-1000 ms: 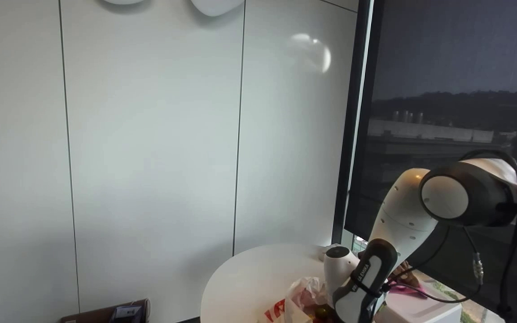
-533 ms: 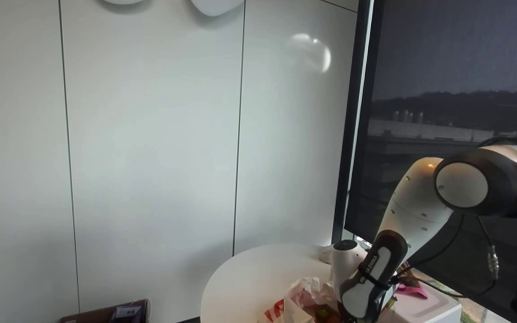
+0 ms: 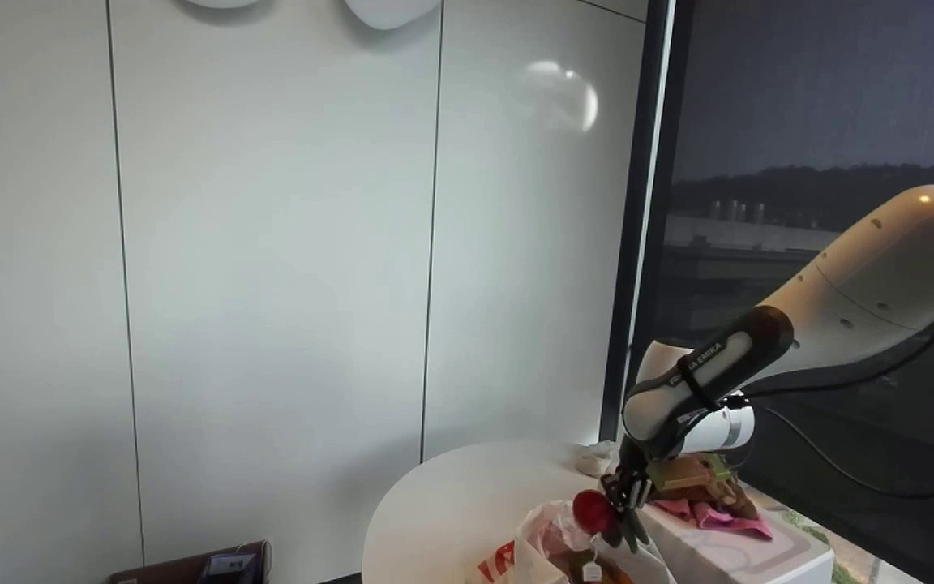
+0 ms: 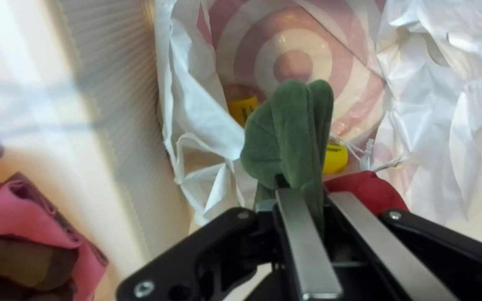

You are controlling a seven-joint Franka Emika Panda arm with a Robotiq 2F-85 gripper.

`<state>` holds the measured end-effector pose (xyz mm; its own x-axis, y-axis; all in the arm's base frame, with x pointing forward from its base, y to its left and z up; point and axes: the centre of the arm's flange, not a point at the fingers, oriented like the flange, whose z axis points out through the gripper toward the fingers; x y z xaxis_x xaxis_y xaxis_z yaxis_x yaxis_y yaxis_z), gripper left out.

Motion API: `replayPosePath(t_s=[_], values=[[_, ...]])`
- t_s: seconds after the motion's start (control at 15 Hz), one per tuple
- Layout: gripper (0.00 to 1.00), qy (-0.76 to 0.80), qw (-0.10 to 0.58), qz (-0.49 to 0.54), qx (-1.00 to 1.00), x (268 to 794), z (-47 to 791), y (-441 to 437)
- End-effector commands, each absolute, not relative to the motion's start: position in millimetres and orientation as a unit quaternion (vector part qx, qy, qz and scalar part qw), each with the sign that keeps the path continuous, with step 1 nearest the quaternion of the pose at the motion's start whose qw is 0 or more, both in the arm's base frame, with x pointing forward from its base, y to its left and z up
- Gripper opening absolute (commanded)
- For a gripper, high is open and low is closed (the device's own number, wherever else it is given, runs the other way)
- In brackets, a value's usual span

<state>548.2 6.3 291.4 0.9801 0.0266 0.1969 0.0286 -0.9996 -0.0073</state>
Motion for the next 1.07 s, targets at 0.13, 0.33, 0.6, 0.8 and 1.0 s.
replayPosePath(t_s=[0.13, 0.33, 0.6, 0.8, 1.0], values=[[0.07, 0.095, 0.003, -0.195, -0.976, 535, 403, -76], [0.07, 0.145, -0.016, -0.201, -0.969, 528, 409, -125], [0.06, 0.178, -0.053, -0.22, -0.958, 545, 383, -157], [0.06, 0.192, -0.081, -0.198, -0.958, 560, 348, -163], [0.06, 0.202, -0.111, -0.18, -0.956, 572, 311, -173]])
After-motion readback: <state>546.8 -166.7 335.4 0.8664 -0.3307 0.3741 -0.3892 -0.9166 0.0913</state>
